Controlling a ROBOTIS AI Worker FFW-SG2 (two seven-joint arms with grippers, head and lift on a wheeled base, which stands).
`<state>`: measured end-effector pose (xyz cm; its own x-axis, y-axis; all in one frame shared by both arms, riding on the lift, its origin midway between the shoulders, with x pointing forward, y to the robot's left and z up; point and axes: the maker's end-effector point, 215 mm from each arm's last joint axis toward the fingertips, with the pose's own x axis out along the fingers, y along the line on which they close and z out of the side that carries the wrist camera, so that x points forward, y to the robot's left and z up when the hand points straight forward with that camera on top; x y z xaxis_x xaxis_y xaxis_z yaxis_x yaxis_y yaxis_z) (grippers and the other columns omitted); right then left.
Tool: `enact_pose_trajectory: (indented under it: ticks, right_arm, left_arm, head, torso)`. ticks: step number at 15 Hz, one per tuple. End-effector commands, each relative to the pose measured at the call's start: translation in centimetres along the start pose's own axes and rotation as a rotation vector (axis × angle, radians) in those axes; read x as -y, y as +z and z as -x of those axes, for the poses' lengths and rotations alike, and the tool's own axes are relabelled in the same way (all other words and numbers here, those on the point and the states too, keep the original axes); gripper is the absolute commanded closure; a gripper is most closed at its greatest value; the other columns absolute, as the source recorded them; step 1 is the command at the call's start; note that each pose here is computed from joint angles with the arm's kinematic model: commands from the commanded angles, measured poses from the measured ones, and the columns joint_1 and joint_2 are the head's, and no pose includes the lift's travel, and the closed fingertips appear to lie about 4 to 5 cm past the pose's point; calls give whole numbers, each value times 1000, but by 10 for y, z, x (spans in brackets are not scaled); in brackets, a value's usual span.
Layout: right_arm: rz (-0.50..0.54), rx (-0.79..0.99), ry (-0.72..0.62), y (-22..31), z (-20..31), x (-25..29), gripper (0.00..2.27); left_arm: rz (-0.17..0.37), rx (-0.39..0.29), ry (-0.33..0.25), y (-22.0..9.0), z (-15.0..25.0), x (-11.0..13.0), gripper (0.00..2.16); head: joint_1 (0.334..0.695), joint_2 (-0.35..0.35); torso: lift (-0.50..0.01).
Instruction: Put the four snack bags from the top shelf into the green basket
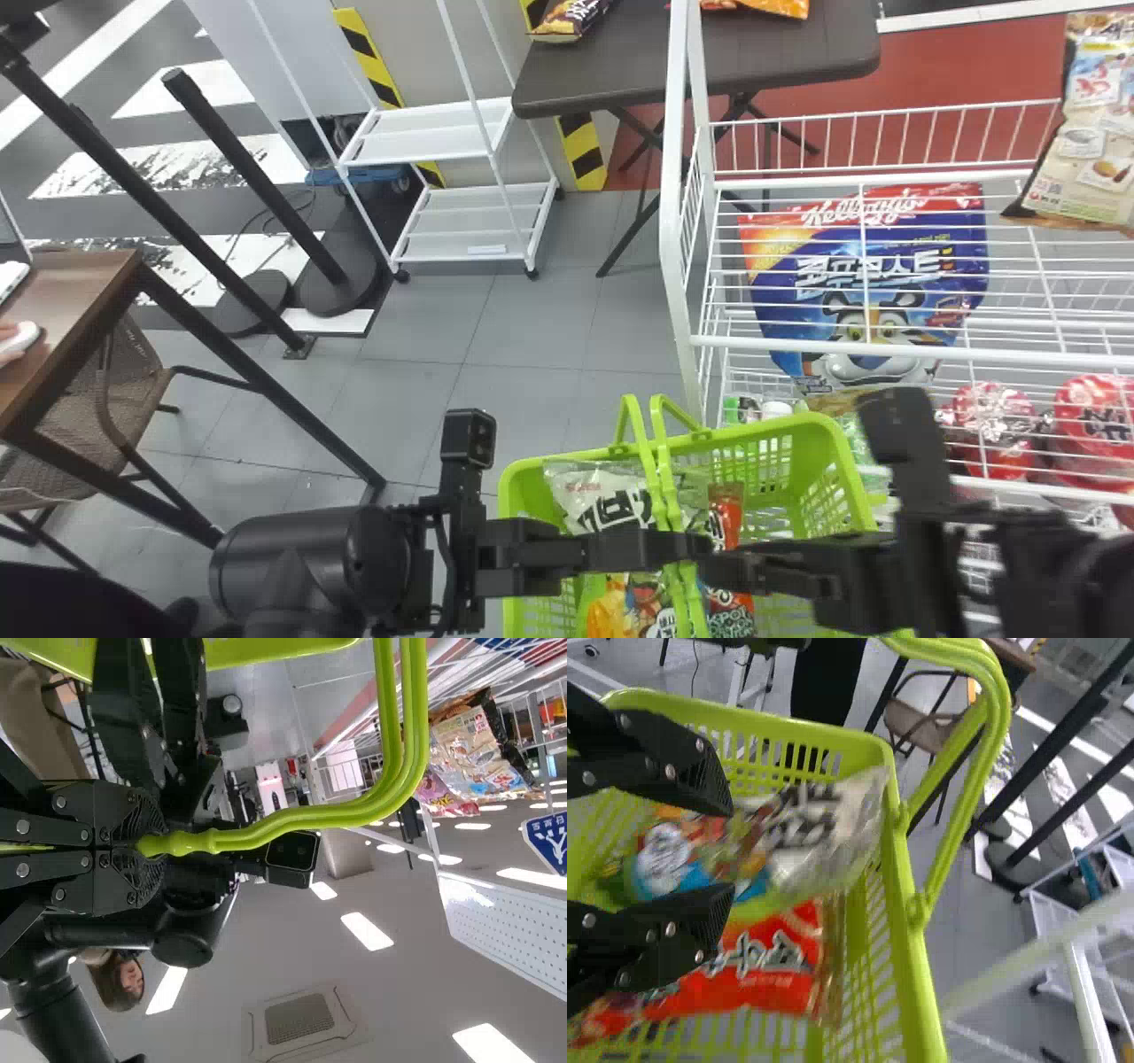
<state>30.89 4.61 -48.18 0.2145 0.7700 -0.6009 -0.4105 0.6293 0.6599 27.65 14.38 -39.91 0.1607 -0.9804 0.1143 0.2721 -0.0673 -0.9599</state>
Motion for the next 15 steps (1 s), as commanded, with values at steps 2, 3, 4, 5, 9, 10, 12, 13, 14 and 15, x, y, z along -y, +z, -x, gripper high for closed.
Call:
enact_pose_trajectory:
  ticks: [2, 3, 4, 5, 9, 10, 12, 13, 14, 15]
  right_arm:
    - [-38, 155, -94, 41, 81, 47, 53]
    - [-48, 234, -152, 63, 111, 72, 60]
    - [-40, 324, -219, 91, 139, 99, 63]
    - [-6, 445, -287, 129, 170, 122, 63]
    - [45, 620, -521, 204, 232, 207, 63]
    - [68, 659, -573, 223, 241, 225, 63]
    - [102, 723, -635, 255, 249, 247, 63]
    - [116, 739, -667, 270, 247, 257, 63]
    - [129, 762, -697, 284, 248, 265, 63]
    - [125, 774, -727, 294, 245, 274, 63]
  left_arm:
    - [-2, -3, -11, 1, -1, 2, 2148]
    - [-3, -7, -13, 1, -3, 2, 2148]
    - [-2, -9, -13, 1, -4, 2, 2148]
    - [-4, -9, -12, 2, -4, 2, 2148]
    - [-7, -6, -8, 6, -3, 1, 2148]
    - [-6, -6, -9, 6, -3, 1, 2148]
    - [-9, -3, -8, 7, -2, 0, 2148]
    - [-9, 0, -6, 8, -1, 0, 2148]
    - [-9, 4, -5, 9, 0, 0, 2148]
    - [-4, 6, -2, 8, 2, -2, 2148]
  head:
    - [695, 346]
    - [695, 299]
    - [695, 253]
    - [695, 192]
    - [695, -64]
    - [695, -89]
    - [695, -149]
    - [695, -159]
    - [695, -165]
    - [695, -172]
  torso:
    - [0]
    - [0]
    - [0]
    - [0]
    - [0]
    - [0]
    - [0]
    - [0]
    - [0]
    - [0]
